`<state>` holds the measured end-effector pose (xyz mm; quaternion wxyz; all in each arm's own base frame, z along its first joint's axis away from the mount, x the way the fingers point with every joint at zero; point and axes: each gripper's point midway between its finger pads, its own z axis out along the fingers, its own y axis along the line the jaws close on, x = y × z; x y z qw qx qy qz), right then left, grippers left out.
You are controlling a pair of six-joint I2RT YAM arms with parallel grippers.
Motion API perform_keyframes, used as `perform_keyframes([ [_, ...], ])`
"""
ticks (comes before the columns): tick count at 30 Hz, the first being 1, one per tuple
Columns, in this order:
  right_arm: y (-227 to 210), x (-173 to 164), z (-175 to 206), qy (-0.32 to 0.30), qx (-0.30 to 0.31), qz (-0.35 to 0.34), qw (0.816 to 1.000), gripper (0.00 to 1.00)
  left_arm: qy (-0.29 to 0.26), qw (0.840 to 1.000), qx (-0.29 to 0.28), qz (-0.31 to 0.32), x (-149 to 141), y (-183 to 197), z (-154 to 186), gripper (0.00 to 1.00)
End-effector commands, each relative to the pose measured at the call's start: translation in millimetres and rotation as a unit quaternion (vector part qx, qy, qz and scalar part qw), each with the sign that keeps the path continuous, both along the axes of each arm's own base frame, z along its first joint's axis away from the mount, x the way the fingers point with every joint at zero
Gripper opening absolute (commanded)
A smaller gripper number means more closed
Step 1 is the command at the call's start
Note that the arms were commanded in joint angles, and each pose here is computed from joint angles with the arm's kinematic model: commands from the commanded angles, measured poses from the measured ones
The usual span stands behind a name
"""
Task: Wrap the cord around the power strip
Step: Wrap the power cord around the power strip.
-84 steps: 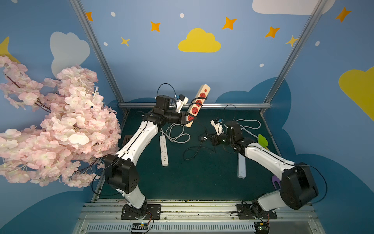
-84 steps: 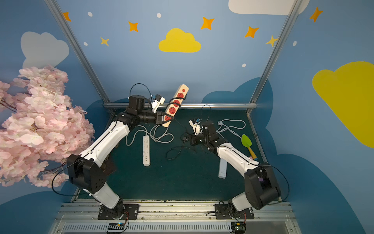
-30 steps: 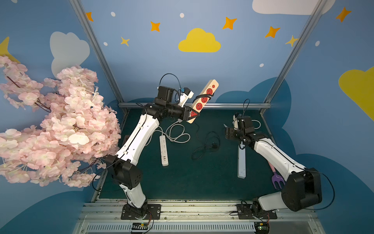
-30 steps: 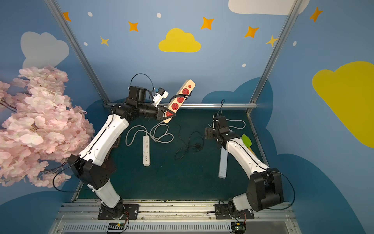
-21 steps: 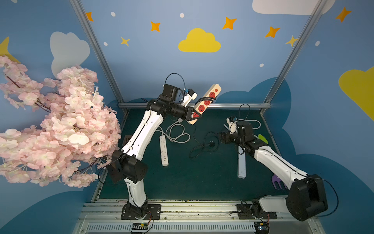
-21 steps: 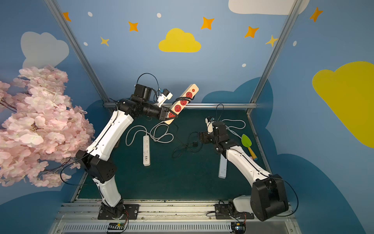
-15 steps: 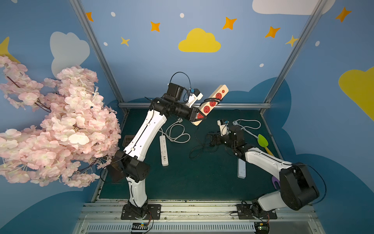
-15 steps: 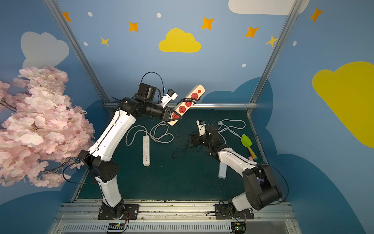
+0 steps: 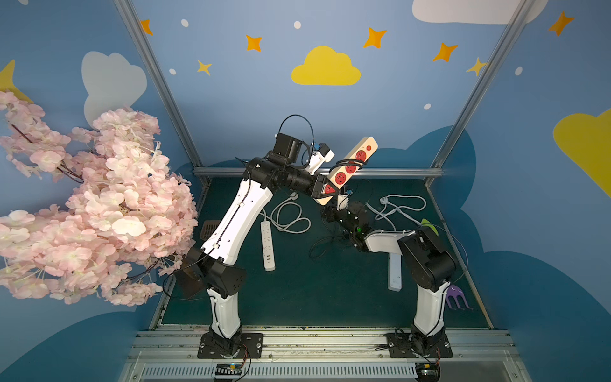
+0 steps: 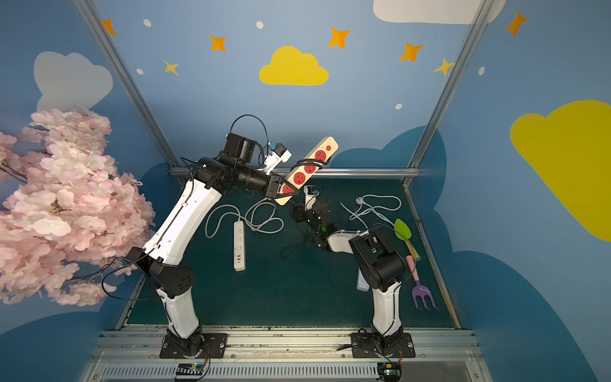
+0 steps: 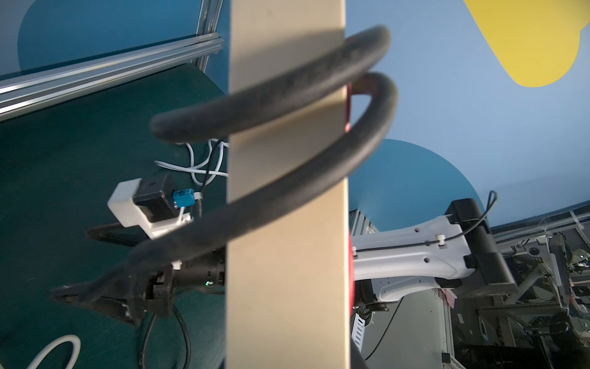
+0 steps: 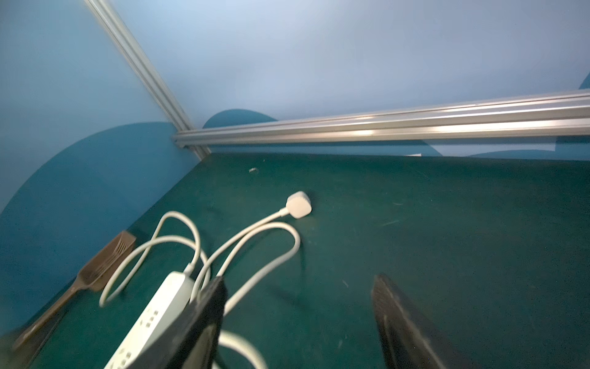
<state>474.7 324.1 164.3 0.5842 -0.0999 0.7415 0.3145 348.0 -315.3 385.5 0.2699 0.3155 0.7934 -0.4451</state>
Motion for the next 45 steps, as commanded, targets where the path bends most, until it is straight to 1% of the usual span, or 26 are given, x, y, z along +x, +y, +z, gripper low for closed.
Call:
perform_keyframes([
  [1, -5, 17, 11, -0.022, 0.03, -0.043, 0.998, 0.43, -0.048, 0.998, -0.027, -0.012, -5, 2, 31, 0.03],
  [4, -18, 8, 0, -0.017, -0.003, -0.062, 0.998, 0.17, -0.06, 0.998, -0.018, 0.008, 2, 16, 33, 0.03],
  [6, -32, -1, -4, -0.014, -0.04, -0.073, 0.996, 0.08, -0.067, 0.997, -0.006, 0.032, 12, 32, 30, 0.03],
  [8, -45, -15, -6, -0.015, -0.086, -0.075, 0.993, 0.01, -0.069, 0.996, 0.014, 0.057, 23, 48, 20, 0.03],
  [10, -64, -28, -5, -0.004, -0.132, -0.091, 0.987, 0.0, -0.071, 0.994, 0.03, 0.082, 37, 65, 10, 0.03],
  [13, -71, -54, -4, -0.011, -0.194, -0.07, 0.978, 0.0, -0.083, 0.983, 0.069, 0.146, 67, 91, -7, 0.03],
  [14, -73, -63, 1, -0.024, -0.219, -0.068, 0.973, 0.0, -0.094, 0.976, 0.101, 0.169, 78, 101, -16, 0.03],
  [16, -80, -78, 13, -0.056, -0.276, -0.073, 0.957, 0.0, -0.102, 0.961, 0.169, 0.195, 95, 118, -40, 0.03],
  [18, -95, -88, 40, -0.091, -0.326, -0.109, 0.935, 0.0, -0.104, 0.937, 0.254, 0.215, 109, 139, -71, 0.03],
  [20, -110, -92, 72, -0.123, -0.355, -0.145, 0.915, 0.0, -0.088, 0.922, 0.317, 0.203, 107, 150, -104, 0.03],
  [21, -111, -95, 90, -0.144, -0.367, -0.143, 0.908, 0.0, -0.078, 0.918, 0.34, 0.19, 102, 151, -118, 0.03],
  [22, -110, -98, 103, -0.159, -0.372, -0.134, 0.905, 0.0, -0.068, 0.917, 0.354, 0.173, 96, 149, -130, 0.03],
  [24, -100, -101, 130, -0.189, -0.372, -0.096, 0.904, 0.0, -0.045, 0.921, 0.367, 0.121, 73, 135, -154, 0.03],
  [27, -89, -91, 163, -0.215, -0.385, -0.066, 0.895, 0.0, -0.009, 0.933, 0.357, 0.037, 31, 108, -181, 0.03],
  [29, -86, -78, 175, -0.214, -0.395, -0.046, 0.892, 0.0, 0.014, 0.939, 0.344, -0.012, 4, 95, -193, 0.03],
  [30, -84, -71, 179, -0.209, -0.395, -0.028, 0.894, 0.0, 0.026, 0.946, 0.32, -0.051, -15, 83, -194, 0.03],
  [33, -79, -49, 178, -0.184, -0.402, 0.023, 0.897, 0.0, 0.029, 0.954, 0.268, -0.133, -57, 62, -189, 0.03],
  [35, -77, -35, 170, -0.161, -0.413, 0.056, 0.894, 0.0, 0.017, 0.957, 0.232, -0.176, -81, 49, -178, 0.03],
  [37, -80, -20, 160, -0.133, -0.414, 0.081, 0.897, 0.0, 0.012, 0.96, 0.191, -0.204, -98, 40, -165, 0.03],
  [40, -83, -8, 149, -0.09, -0.37, 0.134, 0.915, 0.0, 0.002, 0.961, 0.141, -0.237, -119, 33, -147, 0.03],
  [42, -83, -9, 142, -0.057, -0.32, 0.189, 0.927, 0.0, -0.009, 0.962, 0.106, -0.253, -130, 30, -132, 0.03],
  [43, -81, -12, 139, -0.044, -0.298, 0.214, 0.929, 0.0, -0.015, 0.962, 0.094, -0.257, -133, 29, -126, 0.03],
  [45, -80, -16, 133, -0.023, -0.248, 0.251, 0.935, 0.09, -0.032, 0.962, 0.073, -0.26, -136, 27, -113, 0.03],
])
